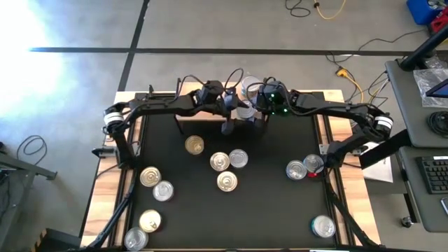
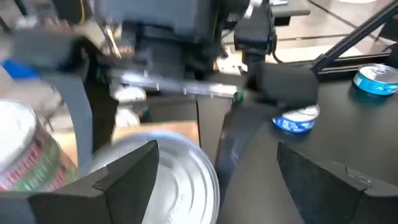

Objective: Stack canned seafood by type on shelf
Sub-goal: Put the light blue tuna can on the shelf

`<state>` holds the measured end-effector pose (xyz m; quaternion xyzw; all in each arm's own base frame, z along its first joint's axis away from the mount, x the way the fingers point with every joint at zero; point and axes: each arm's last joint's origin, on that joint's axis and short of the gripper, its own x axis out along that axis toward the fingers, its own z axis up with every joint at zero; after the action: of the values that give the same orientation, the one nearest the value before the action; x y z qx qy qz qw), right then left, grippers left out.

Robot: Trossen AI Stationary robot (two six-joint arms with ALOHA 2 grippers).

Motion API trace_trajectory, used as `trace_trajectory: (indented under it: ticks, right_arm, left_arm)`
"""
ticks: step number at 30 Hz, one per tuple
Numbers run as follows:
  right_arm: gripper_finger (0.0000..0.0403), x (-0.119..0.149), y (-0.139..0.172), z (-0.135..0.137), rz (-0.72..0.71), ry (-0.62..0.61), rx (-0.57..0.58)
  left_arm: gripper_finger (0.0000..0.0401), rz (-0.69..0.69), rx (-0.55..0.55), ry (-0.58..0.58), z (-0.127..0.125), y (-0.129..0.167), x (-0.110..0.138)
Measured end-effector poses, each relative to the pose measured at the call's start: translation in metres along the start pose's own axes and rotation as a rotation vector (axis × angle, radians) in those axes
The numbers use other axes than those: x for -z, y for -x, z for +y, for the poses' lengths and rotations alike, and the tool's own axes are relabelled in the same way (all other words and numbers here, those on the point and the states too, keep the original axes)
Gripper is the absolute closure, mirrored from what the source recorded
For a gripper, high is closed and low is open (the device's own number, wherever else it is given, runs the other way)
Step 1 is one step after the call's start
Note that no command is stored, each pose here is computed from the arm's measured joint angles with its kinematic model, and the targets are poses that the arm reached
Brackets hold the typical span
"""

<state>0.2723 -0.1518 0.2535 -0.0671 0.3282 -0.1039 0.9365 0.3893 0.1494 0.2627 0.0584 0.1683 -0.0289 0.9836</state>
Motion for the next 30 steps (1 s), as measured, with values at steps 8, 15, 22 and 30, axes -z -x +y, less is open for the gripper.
trace_trajectory:
  ticks: [8,15,22,30]
  right_arm:
    - [0.0023,0.001,0.001,-0.006,0.002,-0.005,0.020]
    - [0.0023,0.001,0.001,-0.005,-0.002,-0.012,0.009]
    - [0.0023,0.001,0.001,-0.005,0.000,-0.020,0.011]
    - [0.0007,0.003,0.001,-0.005,0.022,-0.066,0.003]
  left_arm:
    - [0.0218,-0.005,-0.140,-0.018,0.006,-0.001,0.003]
    - [0.0386,-0.061,-0.201,0.016,0.019,-0.006,0.008]
    - [0.0397,-0.025,-0.203,0.052,0.022,-0.020,0.027]
    - [0.0401,0.008,-0.198,0.070,0.026,-0.022,0.034]
